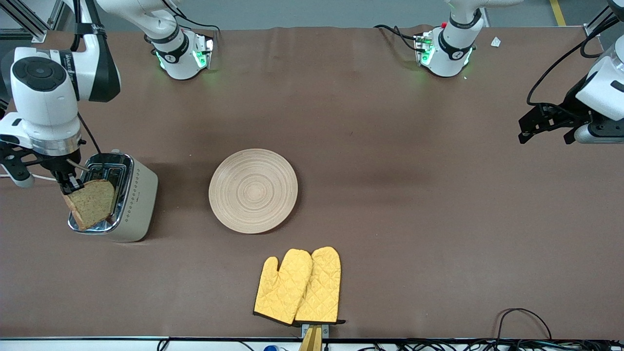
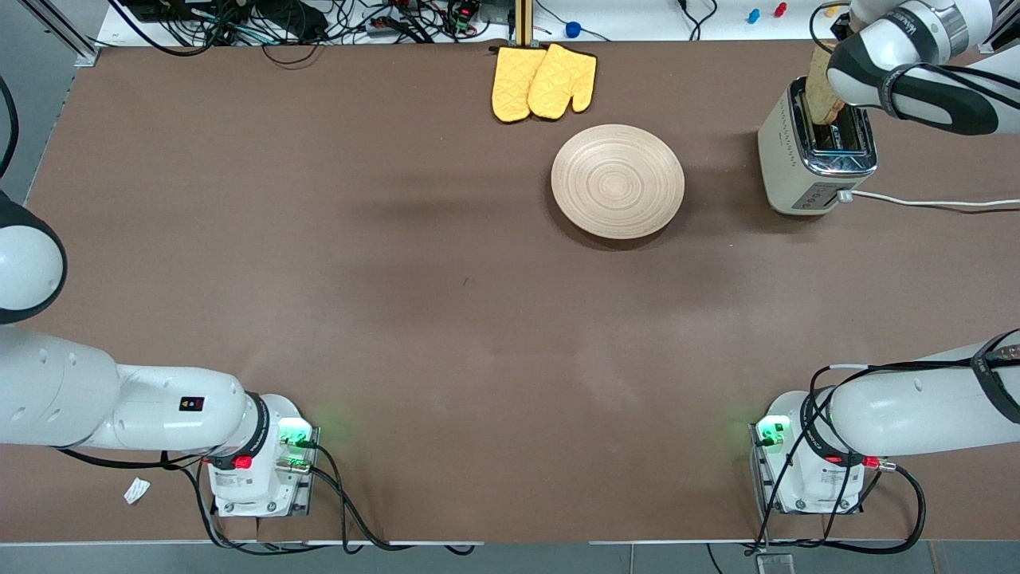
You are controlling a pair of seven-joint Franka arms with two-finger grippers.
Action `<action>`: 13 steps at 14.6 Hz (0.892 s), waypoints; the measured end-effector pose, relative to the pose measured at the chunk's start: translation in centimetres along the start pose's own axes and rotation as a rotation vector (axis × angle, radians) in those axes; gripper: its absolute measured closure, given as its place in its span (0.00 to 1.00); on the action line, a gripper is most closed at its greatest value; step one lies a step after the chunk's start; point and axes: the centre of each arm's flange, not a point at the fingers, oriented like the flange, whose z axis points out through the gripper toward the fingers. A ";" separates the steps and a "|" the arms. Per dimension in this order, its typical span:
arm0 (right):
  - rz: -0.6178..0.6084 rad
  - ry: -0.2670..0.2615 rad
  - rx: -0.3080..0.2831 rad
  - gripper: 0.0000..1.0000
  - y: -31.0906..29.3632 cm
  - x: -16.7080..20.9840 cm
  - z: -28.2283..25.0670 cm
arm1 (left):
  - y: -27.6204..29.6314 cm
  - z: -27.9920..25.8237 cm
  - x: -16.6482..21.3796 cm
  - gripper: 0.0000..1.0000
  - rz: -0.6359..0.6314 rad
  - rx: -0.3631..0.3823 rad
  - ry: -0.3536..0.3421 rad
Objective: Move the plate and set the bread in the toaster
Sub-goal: 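Lower the bread into the toaster slot with the right gripper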
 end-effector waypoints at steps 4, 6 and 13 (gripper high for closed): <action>-0.002 -0.009 0.020 0.97 0.7 -0.9 1.0 | 0.0 0.0 0.0 0.00 0.000 0.000 0.000; 0.000 -0.011 0.018 0.97 1.1 -1.0 1.1 | 0.0 0.0 0.0 0.00 0.000 0.000 0.000; -0.002 -0.008 0.014 0.97 3.2 -1.6 0.4 | 0.0 0.0 0.0 0.00 0.000 0.000 0.000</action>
